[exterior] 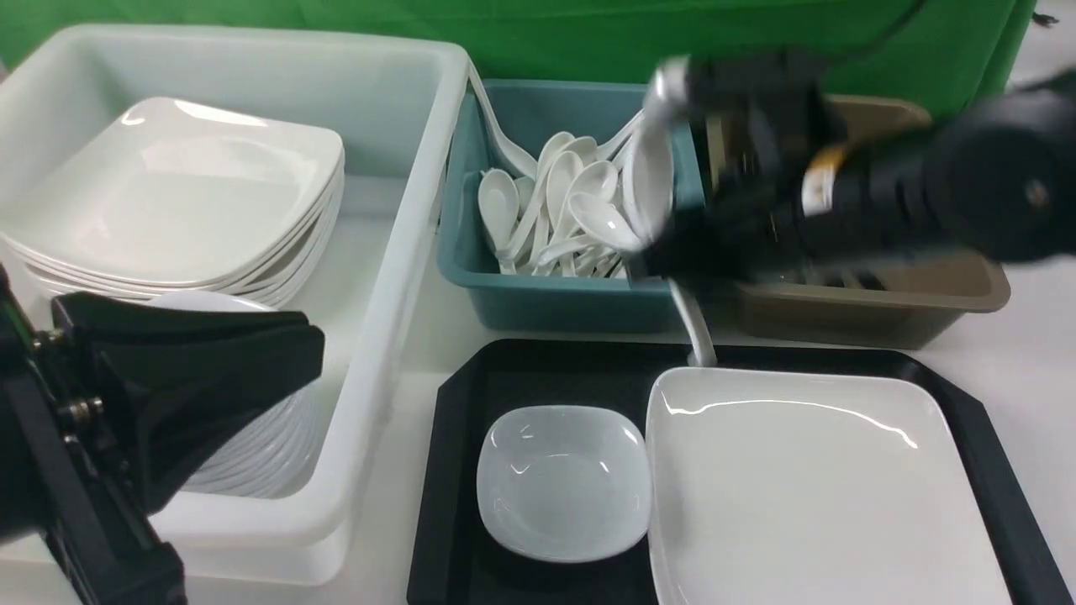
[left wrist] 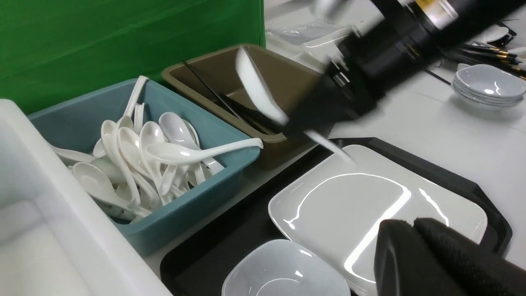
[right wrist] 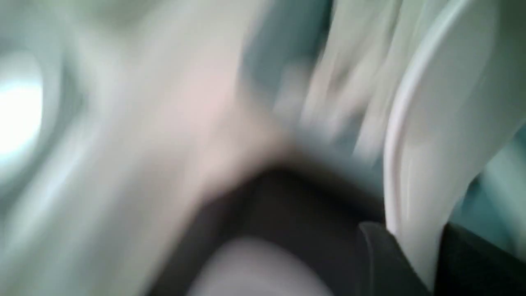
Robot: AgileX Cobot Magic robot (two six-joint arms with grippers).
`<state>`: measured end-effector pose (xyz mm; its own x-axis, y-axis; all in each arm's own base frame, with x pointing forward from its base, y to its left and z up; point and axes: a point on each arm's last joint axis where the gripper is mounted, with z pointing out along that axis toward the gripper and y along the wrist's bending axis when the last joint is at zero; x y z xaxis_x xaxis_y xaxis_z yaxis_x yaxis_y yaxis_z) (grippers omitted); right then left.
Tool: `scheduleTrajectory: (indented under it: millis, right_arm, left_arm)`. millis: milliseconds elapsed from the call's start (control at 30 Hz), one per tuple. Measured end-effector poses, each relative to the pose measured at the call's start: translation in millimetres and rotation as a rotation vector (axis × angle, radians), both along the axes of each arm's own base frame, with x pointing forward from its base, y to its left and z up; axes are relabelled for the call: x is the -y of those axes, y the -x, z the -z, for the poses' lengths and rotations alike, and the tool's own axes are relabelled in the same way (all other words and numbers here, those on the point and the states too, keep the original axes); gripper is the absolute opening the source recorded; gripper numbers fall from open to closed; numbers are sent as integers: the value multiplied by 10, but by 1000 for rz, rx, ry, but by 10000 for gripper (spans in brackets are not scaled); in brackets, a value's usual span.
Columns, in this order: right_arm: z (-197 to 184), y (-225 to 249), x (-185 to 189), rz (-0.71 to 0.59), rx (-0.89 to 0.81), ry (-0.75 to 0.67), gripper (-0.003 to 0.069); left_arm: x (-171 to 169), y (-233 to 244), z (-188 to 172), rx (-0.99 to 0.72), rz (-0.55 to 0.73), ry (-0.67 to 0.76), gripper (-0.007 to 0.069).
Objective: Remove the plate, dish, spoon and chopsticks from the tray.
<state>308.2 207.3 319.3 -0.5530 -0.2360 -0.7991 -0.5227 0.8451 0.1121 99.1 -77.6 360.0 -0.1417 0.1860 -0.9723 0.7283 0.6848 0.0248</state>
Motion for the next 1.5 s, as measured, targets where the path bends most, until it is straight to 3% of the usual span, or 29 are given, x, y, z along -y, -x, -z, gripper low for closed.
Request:
scheduleTrajectory:
  millis: [167,233,267,333,400,500,633,700,800,900,1167,1500]
  right_arm:
    - [91,-708,-75,87,121,-68,197]
    - [173,-925,-80,109,116,-63,263]
    - [289,-1065,-73,120,72,-38,358]
    - [390,-1132,-36,122,-18,13,479]
    - [374,-1102,-10,114,-66,45,514]
    - [146,-902,57,55,-123,125,468]
    - [-221,-274,100,-82,-212,290,251]
    - [-205,134,57,-158,-271,367,221]
    - [80,756,-27,-266,-385,500,256]
    - [423,1192,-82,-333,-449,605,353]
    - [993,1524,-236,-359,-412,576,566]
    - [1436,1363,-306,-361,-376,641,574]
  left_arm:
    - [-1,-1,2,1,-1,-4,17]
    - [-3,-1,6,3,0,-12,17]
    - [-5,-1,9,5,-1,-19,17]
    - [-8,-3,14,9,-2,-30,17]
    - [-12,-5,19,12,-4,-41,17]
    - [-18,-7,29,16,-6,-62,17]
    - [-25,-10,40,14,-11,-78,17]
    - [-27,-12,43,12,-14,-81,17]
    - [-34,-15,50,14,-19,-94,17]
    - [-36,-16,52,14,-20,-97,17]
    - [-36,-16,52,8,-23,-91,17]
    - [-35,-15,53,7,-22,-91,17]
